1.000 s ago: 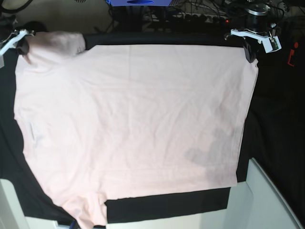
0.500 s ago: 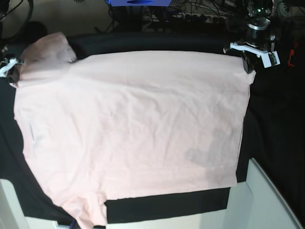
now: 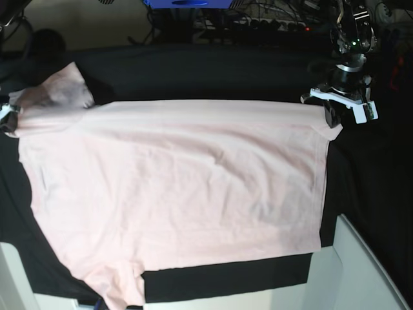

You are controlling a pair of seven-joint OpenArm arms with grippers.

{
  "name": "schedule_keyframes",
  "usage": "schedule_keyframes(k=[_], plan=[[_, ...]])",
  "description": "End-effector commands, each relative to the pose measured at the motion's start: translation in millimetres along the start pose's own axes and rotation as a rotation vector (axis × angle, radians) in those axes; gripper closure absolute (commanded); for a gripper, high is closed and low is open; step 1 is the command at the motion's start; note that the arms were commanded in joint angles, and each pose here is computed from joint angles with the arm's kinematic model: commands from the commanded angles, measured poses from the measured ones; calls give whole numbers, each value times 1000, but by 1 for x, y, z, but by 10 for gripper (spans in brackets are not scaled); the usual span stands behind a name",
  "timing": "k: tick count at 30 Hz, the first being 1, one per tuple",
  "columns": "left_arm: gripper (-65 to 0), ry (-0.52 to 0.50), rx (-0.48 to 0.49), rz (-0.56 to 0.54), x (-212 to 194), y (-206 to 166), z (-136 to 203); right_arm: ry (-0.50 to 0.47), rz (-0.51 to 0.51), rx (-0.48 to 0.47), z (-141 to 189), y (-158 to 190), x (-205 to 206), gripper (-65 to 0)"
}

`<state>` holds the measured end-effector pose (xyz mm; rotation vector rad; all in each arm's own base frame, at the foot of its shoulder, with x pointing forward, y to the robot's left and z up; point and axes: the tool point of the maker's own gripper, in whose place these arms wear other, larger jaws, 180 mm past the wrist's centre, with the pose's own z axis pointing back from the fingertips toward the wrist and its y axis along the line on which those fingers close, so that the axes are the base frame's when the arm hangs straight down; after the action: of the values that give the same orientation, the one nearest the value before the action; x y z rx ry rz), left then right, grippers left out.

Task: Fold the T-shirt properly
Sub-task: 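Lift the shirt edges with both grippers and pull them apart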

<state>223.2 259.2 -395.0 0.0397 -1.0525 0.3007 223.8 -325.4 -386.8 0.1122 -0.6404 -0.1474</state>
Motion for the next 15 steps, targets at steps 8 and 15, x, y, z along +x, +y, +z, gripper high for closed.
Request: schedule_keyframes(k=[8, 15], plan=[[0, -175, 1, -16, 62, -9, 6, -49, 0, -20, 2, -15, 24, -1], [0, -206, 53, -4, 75, 0, 3, -43, 44, 14, -6, 1, 31, -1]])
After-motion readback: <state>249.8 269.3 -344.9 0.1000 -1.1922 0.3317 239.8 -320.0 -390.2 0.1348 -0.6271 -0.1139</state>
